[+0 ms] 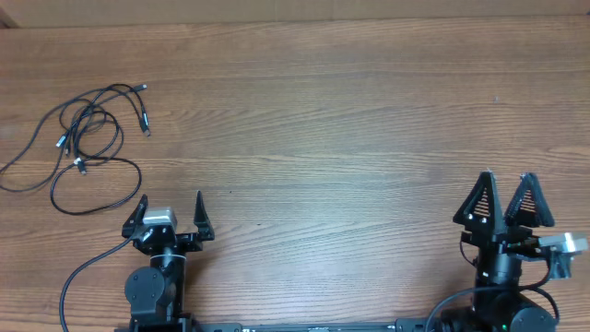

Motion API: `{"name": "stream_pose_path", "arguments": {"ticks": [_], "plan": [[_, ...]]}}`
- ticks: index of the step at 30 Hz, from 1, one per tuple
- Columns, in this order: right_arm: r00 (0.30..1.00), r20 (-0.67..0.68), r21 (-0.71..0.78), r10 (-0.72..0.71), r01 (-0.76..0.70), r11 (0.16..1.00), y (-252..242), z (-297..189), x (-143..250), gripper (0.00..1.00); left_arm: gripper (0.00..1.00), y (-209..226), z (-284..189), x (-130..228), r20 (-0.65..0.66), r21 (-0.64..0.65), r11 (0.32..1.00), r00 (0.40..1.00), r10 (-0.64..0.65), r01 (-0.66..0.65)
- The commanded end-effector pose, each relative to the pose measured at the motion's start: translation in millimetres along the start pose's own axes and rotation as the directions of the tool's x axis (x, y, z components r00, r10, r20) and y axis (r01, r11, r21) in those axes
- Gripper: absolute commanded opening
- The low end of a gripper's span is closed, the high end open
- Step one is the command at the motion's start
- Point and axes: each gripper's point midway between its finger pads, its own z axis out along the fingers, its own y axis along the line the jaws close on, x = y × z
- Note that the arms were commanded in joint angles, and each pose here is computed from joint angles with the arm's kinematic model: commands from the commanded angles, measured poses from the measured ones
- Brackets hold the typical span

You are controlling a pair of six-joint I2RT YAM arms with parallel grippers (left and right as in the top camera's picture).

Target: Untangle cables

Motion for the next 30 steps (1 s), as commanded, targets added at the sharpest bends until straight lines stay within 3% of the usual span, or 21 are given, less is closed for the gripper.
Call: {"name": "stream_pose_path", "arguments": {"ticks": [1, 12, 22, 30], "plan": [[1.000, 0.016, -0.002, -0.005, 0.005, 1.000, -6.9, -2.5, 10.3, 1.00, 0.99, 3.6, -0.3, -0.2, 0.006, -0.017, 1.000, 1.000, 0.022, -0.022], [0.999, 0.046, -0.014, 0.003, -0.002, 1.000, -16.6, -7.0, 25.2, 1.00, 1.00, 3.6, -0.3, -0.2, 0.006, -0.018, 1.000, 1.000, 0.022, -0.022], [0.968, -0.245, 0.140, -0.058, 0.094, 0.986, -58.9, -16.7, 94.6, 1.00, 0.99, 3.6, -0.3, -0.2, 0.006, -0.017, 1.000, 1.000, 0.022, -0.022], [0.858, -0.454, 0.052, -0.239, 0.293, 0.955, -69.2, -33.7, 137.6, 1.00, 1.00, 3.6, -0.3, -0.2, 0.006, -0.017, 1.000, 1.000, 0.022, -0.021]]}}
